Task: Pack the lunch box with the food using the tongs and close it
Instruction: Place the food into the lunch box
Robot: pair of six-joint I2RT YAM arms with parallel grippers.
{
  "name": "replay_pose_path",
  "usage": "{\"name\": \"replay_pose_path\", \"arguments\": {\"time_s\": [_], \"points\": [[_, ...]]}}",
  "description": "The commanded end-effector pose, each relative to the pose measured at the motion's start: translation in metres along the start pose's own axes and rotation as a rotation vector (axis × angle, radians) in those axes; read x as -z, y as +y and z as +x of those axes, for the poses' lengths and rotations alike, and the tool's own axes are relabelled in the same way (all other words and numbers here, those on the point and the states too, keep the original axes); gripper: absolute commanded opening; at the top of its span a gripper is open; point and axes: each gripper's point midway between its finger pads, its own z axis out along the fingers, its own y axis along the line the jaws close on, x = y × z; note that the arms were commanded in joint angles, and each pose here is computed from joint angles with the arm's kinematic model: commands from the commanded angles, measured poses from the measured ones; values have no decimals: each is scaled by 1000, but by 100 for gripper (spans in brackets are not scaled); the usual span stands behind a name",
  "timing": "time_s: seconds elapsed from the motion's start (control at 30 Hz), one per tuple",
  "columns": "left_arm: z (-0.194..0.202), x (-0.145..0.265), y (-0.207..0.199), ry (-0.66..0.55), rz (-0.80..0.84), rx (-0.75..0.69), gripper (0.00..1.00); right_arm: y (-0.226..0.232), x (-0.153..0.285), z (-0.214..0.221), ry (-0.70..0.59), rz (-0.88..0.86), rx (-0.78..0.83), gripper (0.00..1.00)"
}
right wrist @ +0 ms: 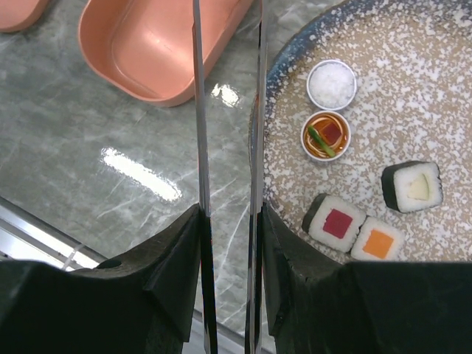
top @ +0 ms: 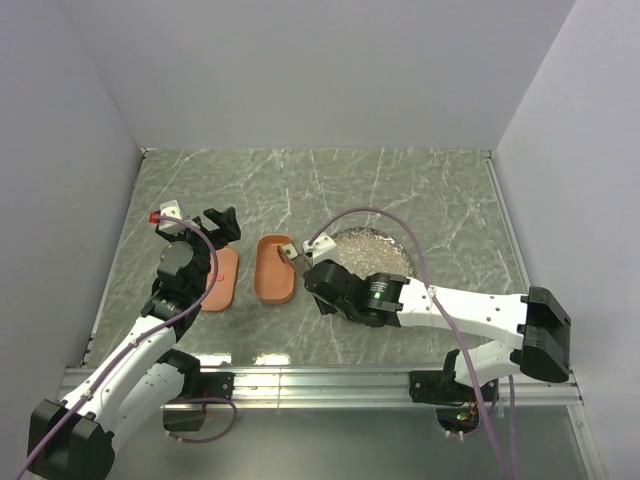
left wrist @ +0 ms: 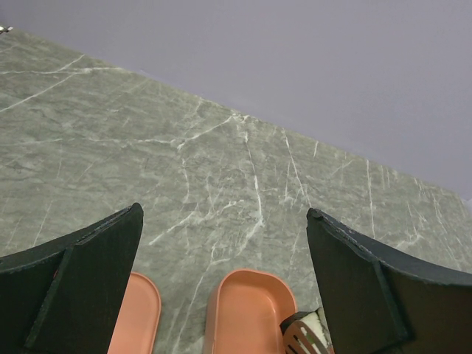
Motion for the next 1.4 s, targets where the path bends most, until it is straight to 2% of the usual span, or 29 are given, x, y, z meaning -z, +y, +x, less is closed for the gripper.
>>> {"name": "replay_pose_path", "arguments": {"time_s": [0.0,0.4,0.77,1.37], "points": [[-17,0,-4,-51,6,24,99,17,3,-34,-86,-37,-18,32],[-16,-1,-3,-47,0,20,99,25,-16,-45,-60,4,20,32],[-16,0,-4,-46,5,22,99,12,-28,-41,-16,91,6,32],[-16,0,-5,-44,10,22,100,9,-37,-35,26,132,26,33]]}}
